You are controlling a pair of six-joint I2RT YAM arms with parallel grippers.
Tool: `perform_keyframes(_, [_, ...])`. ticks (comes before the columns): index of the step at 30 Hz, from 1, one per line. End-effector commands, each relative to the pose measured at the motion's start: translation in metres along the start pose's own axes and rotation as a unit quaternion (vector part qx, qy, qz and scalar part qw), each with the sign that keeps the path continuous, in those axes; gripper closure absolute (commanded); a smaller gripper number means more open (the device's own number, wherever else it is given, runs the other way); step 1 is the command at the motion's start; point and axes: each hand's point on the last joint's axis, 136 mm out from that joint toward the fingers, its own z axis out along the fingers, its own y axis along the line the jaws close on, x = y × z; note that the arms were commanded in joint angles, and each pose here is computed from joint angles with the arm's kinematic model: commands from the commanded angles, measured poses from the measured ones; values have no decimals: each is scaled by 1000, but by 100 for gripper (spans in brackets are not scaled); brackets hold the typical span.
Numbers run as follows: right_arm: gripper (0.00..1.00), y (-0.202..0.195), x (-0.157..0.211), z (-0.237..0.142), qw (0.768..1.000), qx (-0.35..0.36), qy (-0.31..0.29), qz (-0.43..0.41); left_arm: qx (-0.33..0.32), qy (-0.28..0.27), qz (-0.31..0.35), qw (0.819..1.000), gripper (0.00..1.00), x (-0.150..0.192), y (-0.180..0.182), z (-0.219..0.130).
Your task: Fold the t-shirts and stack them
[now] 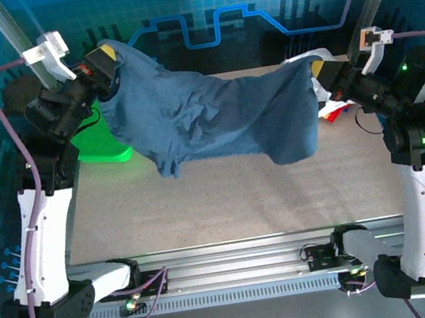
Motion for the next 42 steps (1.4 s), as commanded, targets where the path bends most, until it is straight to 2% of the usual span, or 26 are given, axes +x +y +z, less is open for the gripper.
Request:
perform_keyframes(1, [100, -44, 20, 16, 997, 58, 40, 32, -8, 48, 7, 999, 100, 26, 20, 31])
perform_keyframes(6, [100, -109, 46, 54, 990, 106, 82, 41, -50, 131, -10, 990, 100, 88, 79, 89])
perform_keyframes(10, [100, -183, 80, 86, 977, 164, 127, 49, -89, 202, -22, 975, 98, 153, 138, 138])
perform_keyframes(11, [91, -205, 90, 93, 971, 187, 136, 53, -98, 228, -37, 968, 71, 174, 153, 149])
perform_keyframes(12, [74, -223, 98, 99, 966, 204, 144, 60, -107, 254, -49, 960, 46, 191, 164, 156])
perform_keyframes(14, [48, -247, 106, 107, 960, 223, 154, 67, -129, 278, -70, 949, 31, 211, 178, 161])
perform_keyframes(15, [42, -256, 108, 107, 956, 238, 156, 69, -137, 275, -73, 949, 25, 212, 180, 158])
perform_keyframes(16, [38, -259, 106, 105, 954, 246, 156, 68, -145, 267, -74, 950, 7, 208, 178, 152])
perform_keyframes(17, [33, -258, 105, 103, 953, 250, 157, 64, -152, 258, -76, 951, 1, 203, 176, 143])
perform_keyframes(19, [23, -252, 106, 94, 951, 256, 164, 47, -163, 250, -89, 950, 1, 194, 167, 121])
perform_keyframes(22, [16, -240, 124, 70, 940, 270, 201, 52, -189, 281, -119, 934, 1, 211, 158, 72])
perform_keyframes(24, [15, -225, 149, 55, 935, 261, 230, 72, -217, 307, -143, 916, 1, 230, 159, 32])
perform_keyframes(26, [15, -213, 180, 35, 923, 265, 263, 96, -253, 340, -172, 889, 1, 254, 161, -13])
perform_keyframes(32, [15, -203, 264, -13, 875, 294, 340, 179, -344, 444, -260, 786, 1, 341, 161, -125])
perform_keyframes(35, [15, -209, 295, -27, 854, 313, 357, 214, -394, 489, -274, 728, 1, 379, 166, -163])
perform_keyframes(38, [15, -220, 317, -35, 832, 339, 370, 237, -450, 519, -261, 678, 2, 404, 176, -193])
perform_keyframes(40, [15, -227, 327, -39, 822, 352, 374, 244, -478, 525, -257, 655, 3, 416, 184, -208])
perform_keyframes(42, [15, -235, 336, -42, 813, 367, 377, 249, -490, 525, -268, 642, 5, 429, 190, -219])
